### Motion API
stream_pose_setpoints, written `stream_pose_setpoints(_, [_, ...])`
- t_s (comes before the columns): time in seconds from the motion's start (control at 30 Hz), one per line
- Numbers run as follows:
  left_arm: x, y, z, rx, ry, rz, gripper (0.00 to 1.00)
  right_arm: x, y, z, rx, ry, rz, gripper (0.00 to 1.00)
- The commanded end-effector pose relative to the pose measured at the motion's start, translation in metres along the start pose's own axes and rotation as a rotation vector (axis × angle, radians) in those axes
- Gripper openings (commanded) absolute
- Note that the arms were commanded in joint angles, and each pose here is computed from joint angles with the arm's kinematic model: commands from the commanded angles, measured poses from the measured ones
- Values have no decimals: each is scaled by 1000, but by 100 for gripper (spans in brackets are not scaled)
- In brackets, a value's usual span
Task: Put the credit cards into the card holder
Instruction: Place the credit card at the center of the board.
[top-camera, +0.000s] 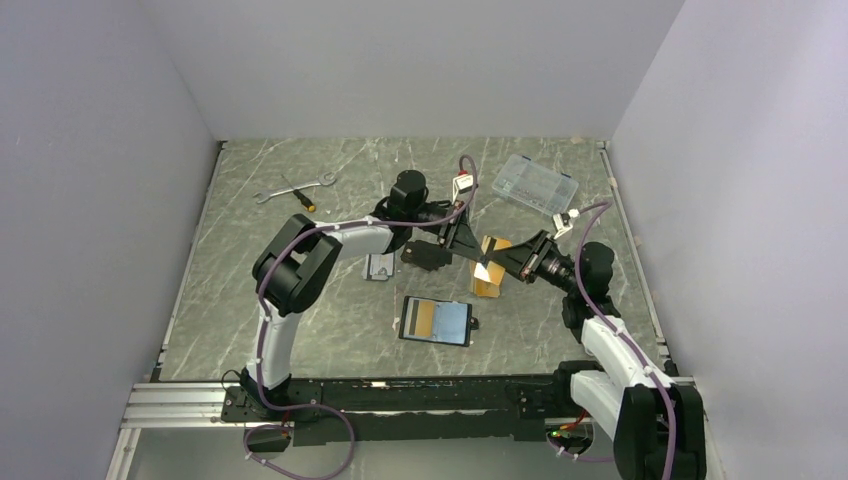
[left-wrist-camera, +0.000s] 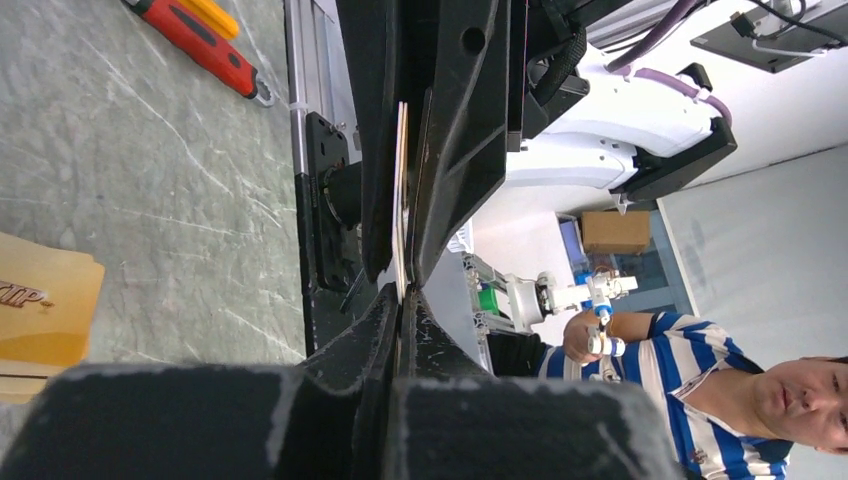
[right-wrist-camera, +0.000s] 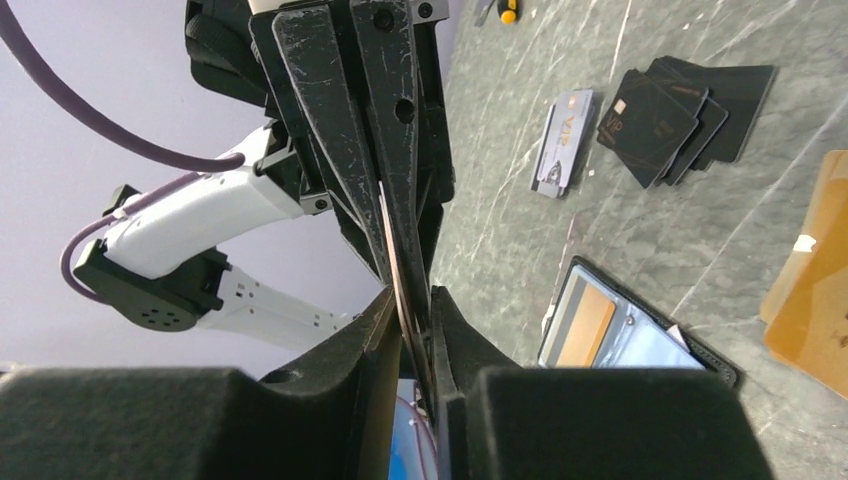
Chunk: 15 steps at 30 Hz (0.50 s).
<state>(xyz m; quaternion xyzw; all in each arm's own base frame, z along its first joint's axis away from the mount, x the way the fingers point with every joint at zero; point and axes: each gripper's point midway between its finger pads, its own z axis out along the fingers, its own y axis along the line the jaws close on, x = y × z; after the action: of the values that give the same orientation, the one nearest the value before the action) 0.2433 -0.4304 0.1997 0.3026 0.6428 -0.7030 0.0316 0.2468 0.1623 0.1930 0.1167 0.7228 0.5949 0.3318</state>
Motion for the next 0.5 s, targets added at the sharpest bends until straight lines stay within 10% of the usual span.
stream_pose_setpoints(0.0, [-1,-39,8,57,19,109,7,-7,24,4,-68,-16,-61,17])
stream_pose_setpoints(0.2, [-9,-57,1,75,6,157,36,-2,20,-1,-30,-12,-65,5])
stream_pose_setpoints(0.47, [-18,-51,-9,53,-32,138,43,4,25,-3,-57,20,-71,2])
